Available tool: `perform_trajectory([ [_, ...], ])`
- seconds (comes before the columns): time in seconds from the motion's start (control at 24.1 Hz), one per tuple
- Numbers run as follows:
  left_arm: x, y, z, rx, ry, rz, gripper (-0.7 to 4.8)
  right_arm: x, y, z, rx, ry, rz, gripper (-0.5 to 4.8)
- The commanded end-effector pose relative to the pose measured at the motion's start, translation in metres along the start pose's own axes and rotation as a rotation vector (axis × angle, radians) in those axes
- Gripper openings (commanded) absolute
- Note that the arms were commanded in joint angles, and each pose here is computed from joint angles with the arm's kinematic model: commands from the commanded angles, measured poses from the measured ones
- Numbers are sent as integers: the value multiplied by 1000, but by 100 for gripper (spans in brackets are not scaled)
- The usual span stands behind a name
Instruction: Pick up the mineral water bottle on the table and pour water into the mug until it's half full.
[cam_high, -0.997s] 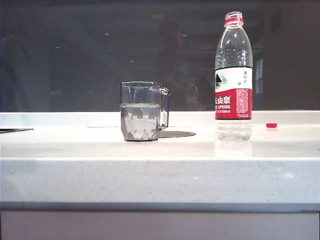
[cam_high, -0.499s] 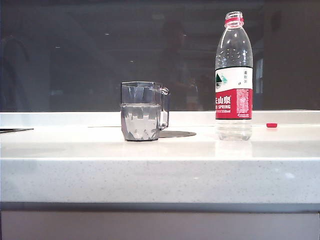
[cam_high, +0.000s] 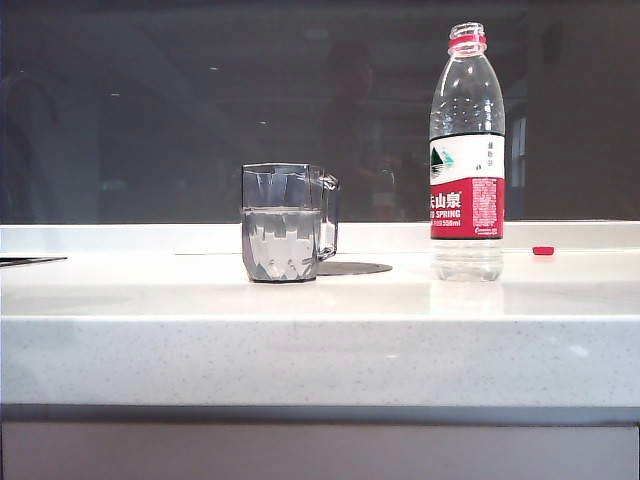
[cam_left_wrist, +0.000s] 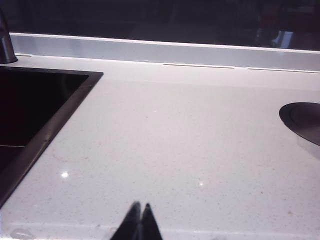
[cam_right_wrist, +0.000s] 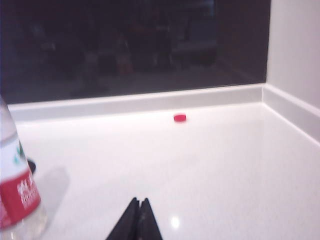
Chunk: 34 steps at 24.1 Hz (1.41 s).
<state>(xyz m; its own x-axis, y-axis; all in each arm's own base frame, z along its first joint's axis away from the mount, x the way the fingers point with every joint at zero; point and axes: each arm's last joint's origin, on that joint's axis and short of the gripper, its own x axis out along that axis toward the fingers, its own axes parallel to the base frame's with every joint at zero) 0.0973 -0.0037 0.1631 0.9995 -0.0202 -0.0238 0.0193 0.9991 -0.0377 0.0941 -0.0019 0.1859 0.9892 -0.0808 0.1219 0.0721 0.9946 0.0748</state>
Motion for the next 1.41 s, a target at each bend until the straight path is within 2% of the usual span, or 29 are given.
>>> perform_trajectory([
  [0.04, 0, 0, 2, 2, -9, -3, -4, 0, 0, -5, -15, 16, 20, -8],
  [0.29, 0, 0, 2, 2, -9, -3, -4, 1, 2, -11, -13, 13, 92, -8],
  [1.41, 0, 0, 2, 2, -9, -3, -4, 1, 2, -13, -21, 25, 94, -8],
])
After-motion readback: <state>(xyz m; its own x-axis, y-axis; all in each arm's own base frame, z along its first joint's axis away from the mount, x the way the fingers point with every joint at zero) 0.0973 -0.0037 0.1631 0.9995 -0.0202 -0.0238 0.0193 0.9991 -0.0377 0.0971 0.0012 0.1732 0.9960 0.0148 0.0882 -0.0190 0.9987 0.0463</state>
